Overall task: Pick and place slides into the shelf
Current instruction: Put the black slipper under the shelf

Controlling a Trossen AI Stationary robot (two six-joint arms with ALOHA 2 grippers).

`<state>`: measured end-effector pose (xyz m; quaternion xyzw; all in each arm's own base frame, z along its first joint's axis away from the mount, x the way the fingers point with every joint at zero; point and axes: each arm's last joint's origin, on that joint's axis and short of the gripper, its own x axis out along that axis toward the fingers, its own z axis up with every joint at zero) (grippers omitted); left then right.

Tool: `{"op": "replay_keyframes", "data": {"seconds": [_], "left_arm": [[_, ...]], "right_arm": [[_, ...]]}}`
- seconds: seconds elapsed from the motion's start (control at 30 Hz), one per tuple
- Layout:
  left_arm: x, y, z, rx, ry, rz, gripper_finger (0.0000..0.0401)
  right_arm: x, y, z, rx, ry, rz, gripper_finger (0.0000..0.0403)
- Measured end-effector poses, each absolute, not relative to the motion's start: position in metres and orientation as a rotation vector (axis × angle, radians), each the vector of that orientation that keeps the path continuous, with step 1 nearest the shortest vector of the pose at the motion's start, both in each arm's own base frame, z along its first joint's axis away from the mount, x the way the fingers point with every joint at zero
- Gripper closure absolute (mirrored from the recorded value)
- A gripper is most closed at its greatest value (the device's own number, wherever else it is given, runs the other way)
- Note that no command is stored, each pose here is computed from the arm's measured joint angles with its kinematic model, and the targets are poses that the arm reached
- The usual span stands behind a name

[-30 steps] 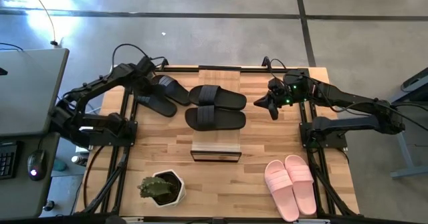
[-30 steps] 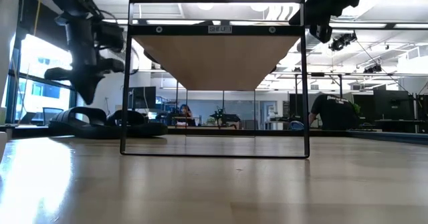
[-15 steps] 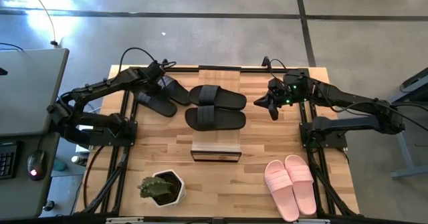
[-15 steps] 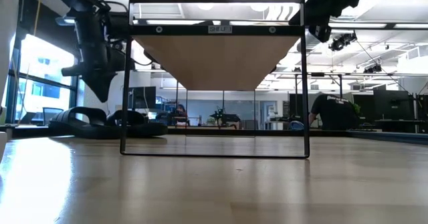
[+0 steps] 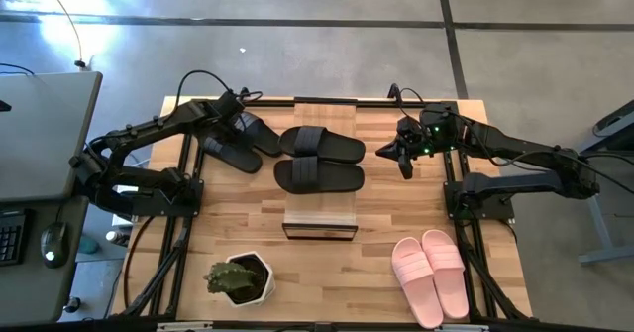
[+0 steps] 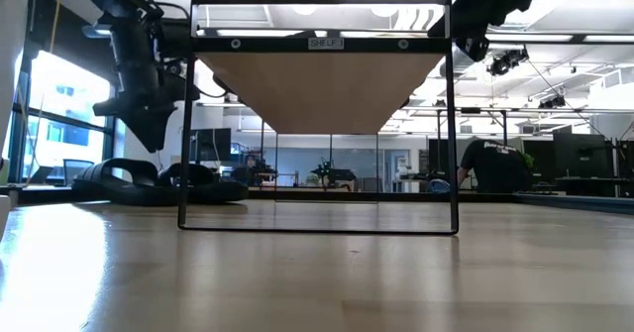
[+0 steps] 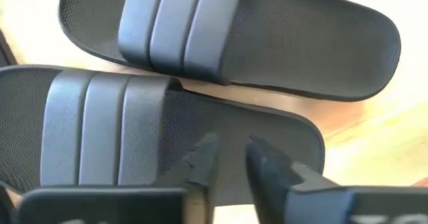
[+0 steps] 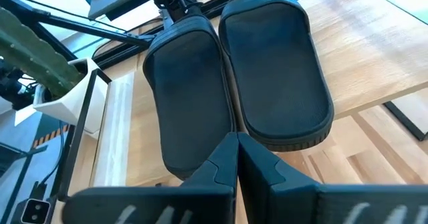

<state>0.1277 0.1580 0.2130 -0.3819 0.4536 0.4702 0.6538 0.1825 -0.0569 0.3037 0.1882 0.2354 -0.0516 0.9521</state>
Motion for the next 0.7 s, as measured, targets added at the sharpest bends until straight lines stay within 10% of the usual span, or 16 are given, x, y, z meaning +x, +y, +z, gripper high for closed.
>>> {"op": "replay_keyframes", "data": {"seconds": [0.27, 0.7], "left_arm": [[0.121, 0.153, 0.211, -0.914, 1.086, 1.181, 0.0230], [0.123, 0.148, 0.206, -0.843, 1.175, 1.295, 0.0235]], "right_arm": [[0.182, -0.057, 0.304, 0.358, 0.479, -0.098, 0.0402], [0.182, -0.057, 0.304, 0.337, 0.480, -0.095, 0.0402]]}}
